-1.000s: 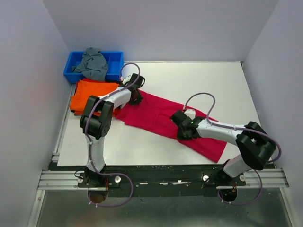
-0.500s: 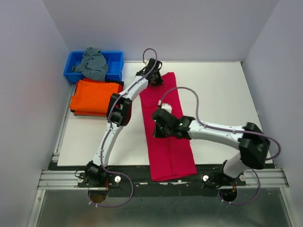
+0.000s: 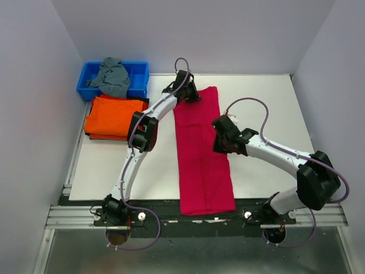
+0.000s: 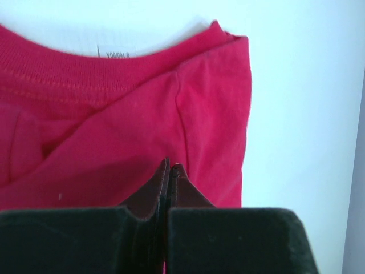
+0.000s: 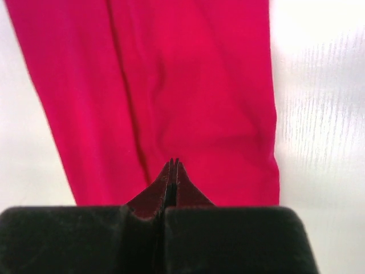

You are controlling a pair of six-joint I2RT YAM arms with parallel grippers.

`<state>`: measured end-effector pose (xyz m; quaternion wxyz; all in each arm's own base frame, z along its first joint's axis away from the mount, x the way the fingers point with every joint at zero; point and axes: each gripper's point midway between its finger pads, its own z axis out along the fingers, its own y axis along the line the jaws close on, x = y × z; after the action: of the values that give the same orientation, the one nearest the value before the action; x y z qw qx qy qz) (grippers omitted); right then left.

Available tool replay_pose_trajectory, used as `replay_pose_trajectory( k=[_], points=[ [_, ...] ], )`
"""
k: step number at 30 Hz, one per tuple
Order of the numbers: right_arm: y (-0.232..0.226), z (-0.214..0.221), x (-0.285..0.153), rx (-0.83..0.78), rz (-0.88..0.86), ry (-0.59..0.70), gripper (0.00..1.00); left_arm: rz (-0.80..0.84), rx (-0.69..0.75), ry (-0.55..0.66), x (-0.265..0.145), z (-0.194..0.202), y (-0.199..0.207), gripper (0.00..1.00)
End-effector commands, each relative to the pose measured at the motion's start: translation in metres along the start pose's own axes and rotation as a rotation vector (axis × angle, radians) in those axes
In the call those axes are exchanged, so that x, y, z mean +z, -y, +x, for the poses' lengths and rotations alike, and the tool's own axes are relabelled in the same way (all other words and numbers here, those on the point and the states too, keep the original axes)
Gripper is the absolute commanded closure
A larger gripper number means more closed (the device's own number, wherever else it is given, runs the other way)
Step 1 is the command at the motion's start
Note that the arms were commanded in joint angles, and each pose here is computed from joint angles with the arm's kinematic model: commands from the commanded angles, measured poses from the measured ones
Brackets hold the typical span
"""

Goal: Fold and stack the t-shirts
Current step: Rotate the tshirt 90 degrees

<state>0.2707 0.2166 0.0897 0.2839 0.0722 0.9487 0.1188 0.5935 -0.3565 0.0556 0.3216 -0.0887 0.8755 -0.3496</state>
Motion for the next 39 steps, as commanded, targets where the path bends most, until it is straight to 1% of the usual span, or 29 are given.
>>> replay_pose_trajectory(
  k=[1, 4, 6, 7, 8, 9, 11, 13, 18, 20, 23, 28, 33, 39],
  points=[
    [0.015, 0.005, 0.012, -0.006, 0.048, -0.057, 0.99, 0.152, 0.169, 0.139, -0.089, -0.063, 0.087, 0.98],
    [0.011, -0.011, 0.017, 0.004, 0.04, -0.045, 0.99, 0.138, 0.172, 0.142, -0.126, -0.061, 0.095, 0.94],
    [0.008, -0.024, 0.019, 0.017, 0.039, -0.03, 0.99, 0.089, 0.143, 0.114, -0.144, -0.047, 0.084, 0.94],
    [0.007, -0.031, 0.021, 0.023, 0.045, -0.025, 0.99, 0.034, 0.118, 0.101, -0.15, -0.039, 0.071, 0.95],
    [0.007, -0.035, 0.023, 0.032, 0.049, -0.025, 0.99, -0.011, 0.092, 0.073, -0.158, -0.025, 0.058, 0.99],
    [0.006, -0.039, 0.026, 0.039, 0.052, -0.024, 0.99, -0.035, 0.072, 0.055, -0.166, -0.013, 0.049, 1.0],
    [0.005, -0.043, 0.03, 0.054, 0.061, -0.032, 0.99, -0.11, 0.023, 0.004, -0.179, 0.022, 0.018, 1.0],
    [0.001, -0.043, 0.035, 0.05, 0.057, -0.047, 0.99, -0.143, -0.001, -0.015, -0.192, 0.053, -0.003, 1.0],
    [0.003, -0.038, 0.043, 0.042, 0.067, -0.067, 0.99, -0.211, 0.019, -0.049, -0.226, 0.116, -0.041, 1.0],
    [0.006, -0.035, 0.044, 0.037, 0.076, -0.075, 0.99, -0.225, 0.029, -0.057, -0.235, 0.13, -0.048, 1.0],
    [0.014, -0.026, 0.048, 0.032, 0.094, -0.089, 0.99, -0.25, 0.022, -0.07, -0.239, 0.145, -0.061, 1.0],
    [0.024, -0.012, 0.054, 0.036, 0.122, -0.115, 0.99, -0.25, 0.019, -0.082, -0.237, 0.151, -0.062, 1.0],
    [0.032, -0.001, 0.063, 0.038, 0.152, -0.144, 0.99, -0.241, 0.024, -0.101, -0.227, 0.156, -0.054, 1.0],
    [0.034, 0.007, 0.074, 0.045, 0.166, -0.169, 0.99, -0.274, 0.028, -0.132, -0.207, 0.16, -0.06, 1.0]
  ],
)
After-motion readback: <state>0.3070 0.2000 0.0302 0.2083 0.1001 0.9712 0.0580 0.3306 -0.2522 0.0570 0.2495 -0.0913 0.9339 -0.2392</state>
